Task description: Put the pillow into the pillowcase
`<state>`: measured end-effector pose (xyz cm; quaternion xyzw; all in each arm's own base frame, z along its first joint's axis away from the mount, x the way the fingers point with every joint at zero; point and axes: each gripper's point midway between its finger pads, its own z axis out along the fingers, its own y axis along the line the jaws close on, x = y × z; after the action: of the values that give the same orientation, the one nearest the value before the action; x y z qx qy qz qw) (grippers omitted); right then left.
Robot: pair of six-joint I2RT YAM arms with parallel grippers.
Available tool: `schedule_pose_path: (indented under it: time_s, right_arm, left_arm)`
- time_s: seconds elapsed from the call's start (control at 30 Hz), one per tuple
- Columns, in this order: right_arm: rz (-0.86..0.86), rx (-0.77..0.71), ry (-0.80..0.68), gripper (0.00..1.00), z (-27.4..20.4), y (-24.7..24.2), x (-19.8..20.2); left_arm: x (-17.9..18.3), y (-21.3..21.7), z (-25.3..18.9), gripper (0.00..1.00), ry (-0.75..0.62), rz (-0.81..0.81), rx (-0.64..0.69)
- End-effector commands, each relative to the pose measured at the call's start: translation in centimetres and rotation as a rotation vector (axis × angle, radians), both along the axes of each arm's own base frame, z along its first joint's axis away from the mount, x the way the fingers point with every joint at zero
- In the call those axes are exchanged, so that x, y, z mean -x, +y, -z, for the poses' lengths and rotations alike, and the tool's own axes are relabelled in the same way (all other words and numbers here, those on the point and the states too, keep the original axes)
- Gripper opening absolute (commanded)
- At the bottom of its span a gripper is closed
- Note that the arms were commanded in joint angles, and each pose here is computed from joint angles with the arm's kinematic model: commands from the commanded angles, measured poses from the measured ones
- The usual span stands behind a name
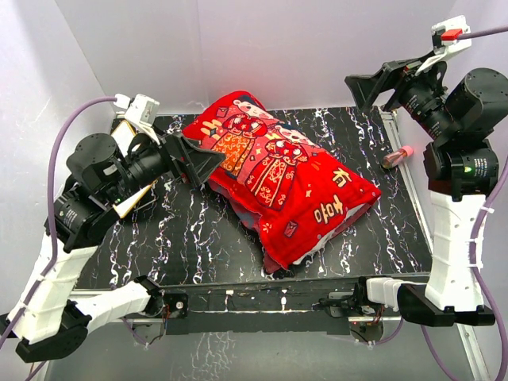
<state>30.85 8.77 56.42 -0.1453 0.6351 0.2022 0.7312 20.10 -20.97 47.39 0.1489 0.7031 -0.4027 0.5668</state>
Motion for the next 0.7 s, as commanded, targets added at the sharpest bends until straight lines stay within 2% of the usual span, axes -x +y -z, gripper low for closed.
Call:
schedule_pose_path:
  time_s: [0.0,0.67]
  right_arm:
    - [0.073,-0.051,-0.012,0.99,-1.7,-1.1,1.1]
    - [0.064,-0.027,-0.047,0.99,-2.3,-1.0,2.1]
  left_arm:
    - [1.3,1.4,-1.5,0.97,-0.032,-0.013,0.000]
    - [2.3,2.0,-1.6,0.97,-0.057,-0.004,0.010]
